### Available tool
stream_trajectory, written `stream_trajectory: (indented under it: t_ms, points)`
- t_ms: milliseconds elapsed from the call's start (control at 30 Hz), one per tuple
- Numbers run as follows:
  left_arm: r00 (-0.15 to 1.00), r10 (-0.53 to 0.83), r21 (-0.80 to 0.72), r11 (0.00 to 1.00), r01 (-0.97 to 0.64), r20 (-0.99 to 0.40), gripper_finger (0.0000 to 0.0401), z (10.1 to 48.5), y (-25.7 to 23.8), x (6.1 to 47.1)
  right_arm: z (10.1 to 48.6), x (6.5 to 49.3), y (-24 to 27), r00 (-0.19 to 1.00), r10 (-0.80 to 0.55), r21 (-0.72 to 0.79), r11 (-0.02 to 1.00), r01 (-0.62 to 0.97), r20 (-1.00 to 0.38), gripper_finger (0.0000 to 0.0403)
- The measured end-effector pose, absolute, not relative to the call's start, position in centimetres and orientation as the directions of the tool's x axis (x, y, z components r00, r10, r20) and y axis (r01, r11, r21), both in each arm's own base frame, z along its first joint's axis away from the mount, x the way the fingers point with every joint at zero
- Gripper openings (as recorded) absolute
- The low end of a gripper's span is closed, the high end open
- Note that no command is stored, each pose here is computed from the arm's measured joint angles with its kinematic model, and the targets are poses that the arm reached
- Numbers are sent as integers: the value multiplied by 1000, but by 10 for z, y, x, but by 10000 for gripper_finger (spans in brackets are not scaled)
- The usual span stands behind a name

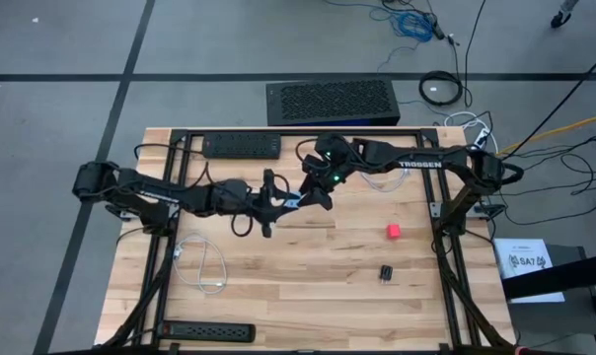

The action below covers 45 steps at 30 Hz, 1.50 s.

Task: Insert USB
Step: Insert the light blue charger adapter into the top left black outlet extension

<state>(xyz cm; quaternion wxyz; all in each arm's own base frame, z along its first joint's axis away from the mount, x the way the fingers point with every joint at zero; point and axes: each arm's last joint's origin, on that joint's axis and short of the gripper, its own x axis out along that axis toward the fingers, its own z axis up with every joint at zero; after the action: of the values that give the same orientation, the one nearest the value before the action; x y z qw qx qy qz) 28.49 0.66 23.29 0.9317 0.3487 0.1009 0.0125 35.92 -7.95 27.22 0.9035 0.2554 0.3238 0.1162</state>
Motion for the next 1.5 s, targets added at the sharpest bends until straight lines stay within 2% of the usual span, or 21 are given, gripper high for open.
stream_trajectory:
  t_ms: [167, 333, 467, 567, 667, 767, 967, 1067, 1200, 1267, 1367, 1500]
  points:
    - [981, 89, 582, 813, 28, -171, 124, 238, 21, 281, 280, 355, -80, 783, 337, 483, 874, -53, -523, 215]
    - [979, 94, 490, 872, 8, -183, 123, 244, 42, 272, 298, 339, -76, 793, 288, 406, 912, -57, -536, 224]
    - [948, 169, 459, 888, -28, -269, 123, 241, 64, 259, 315, 324, -72, 803, 228, 338, 940, -36, -550, 218]
    - [889, 285, 459, 883, -99, -357, 123, 235, 85, 247, 318, 317, -72, 797, 167, 292, 956, 13, -580, 210]
    - [771, 428, 469, 862, -192, -471, 123, 221, 110, 234, 320, 313, -70, 791, 112, 237, 971, 43, -602, 194]
    - [707, 517, 475, 833, -284, -483, 123, 218, 132, 225, 310, 314, -71, 767, 49, 179, 980, 87, -640, 164]
    - [561, 601, 462, 798, -386, -569, 123, 200, 172, 213, 294, 316, -72, 755, 26, 161, 981, 105, -656, 84]
    - [556, 536, 402, 844, -355, -635, 123, 188, 187, 212, 290, 317, -72, 762, 21, 154, 983, 103, -647, 51]
    - [713, 339, 235, 941, -245, -614, 123, 188, 202, 222, 290, 318, -72, 767, 18, 144, 985, 96, -641, 25]
    - [750, 268, 171, 963, -206, -605, 123, 187, 207, 226, 290, 318, -72, 767, 19, 139, 986, 92, -642, 20]
    - [772, 228, 126, 974, -191, -594, 123, 186, 217, 225, 289, 317, -72, 766, 20, 137, 987, 89, -643, 20]
    - [763, 243, 111, 969, -221, -600, 123, 180, 229, 219, 289, 317, -72, 765, 21, 119, 990, 73, -644, 22]
